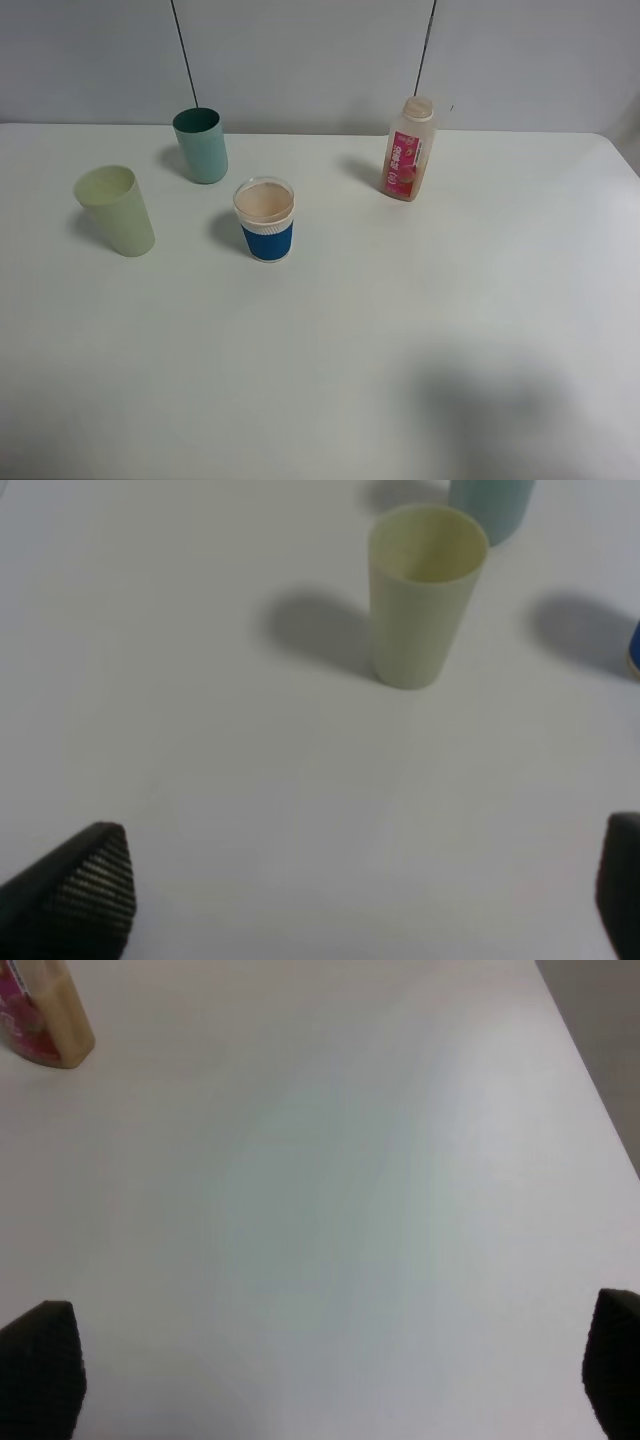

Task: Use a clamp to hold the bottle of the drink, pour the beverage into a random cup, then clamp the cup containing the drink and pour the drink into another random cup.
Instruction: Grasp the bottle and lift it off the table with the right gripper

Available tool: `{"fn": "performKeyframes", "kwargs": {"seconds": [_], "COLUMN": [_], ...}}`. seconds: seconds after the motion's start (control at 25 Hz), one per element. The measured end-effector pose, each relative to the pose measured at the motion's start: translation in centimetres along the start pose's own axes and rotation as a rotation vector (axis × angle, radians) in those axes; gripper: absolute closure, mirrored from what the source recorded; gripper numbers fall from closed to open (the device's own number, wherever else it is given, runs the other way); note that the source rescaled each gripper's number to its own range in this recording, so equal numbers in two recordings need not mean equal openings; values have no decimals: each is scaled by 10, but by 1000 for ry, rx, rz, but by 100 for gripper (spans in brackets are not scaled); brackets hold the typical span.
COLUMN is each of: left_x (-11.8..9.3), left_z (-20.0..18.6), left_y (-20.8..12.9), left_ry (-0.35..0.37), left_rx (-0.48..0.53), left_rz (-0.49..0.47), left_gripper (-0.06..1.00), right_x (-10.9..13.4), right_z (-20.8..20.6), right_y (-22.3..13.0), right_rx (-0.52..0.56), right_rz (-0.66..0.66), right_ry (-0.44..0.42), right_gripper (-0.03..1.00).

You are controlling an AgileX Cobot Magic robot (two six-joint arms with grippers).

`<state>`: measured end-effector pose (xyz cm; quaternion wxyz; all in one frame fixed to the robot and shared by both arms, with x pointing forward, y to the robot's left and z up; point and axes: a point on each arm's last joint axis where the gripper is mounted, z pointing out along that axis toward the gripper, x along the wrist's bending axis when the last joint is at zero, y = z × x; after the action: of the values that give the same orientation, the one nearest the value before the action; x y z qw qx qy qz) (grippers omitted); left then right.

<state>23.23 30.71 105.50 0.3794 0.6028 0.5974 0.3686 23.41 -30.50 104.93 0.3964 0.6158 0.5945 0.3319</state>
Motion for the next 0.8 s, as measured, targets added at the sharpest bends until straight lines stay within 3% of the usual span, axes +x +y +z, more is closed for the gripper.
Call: {"fn": "performKeyframes", "kwargs": {"seconds": [0.64, 0.8], "left_x": [0, 0], "left_z": [0, 0], "left_y": [0, 0], "left_ry": [0, 0], "left_rx": [0, 0], "left_rz": [0, 0], "left_gripper": [17, 17], "right_x": [0, 1], "right_z": [0, 13], "right_y": [0, 7], "right_rx": [0, 97], "right_rz": [0, -13], "right_ry": [0, 4], "right_gripper": [-3, -3]}}
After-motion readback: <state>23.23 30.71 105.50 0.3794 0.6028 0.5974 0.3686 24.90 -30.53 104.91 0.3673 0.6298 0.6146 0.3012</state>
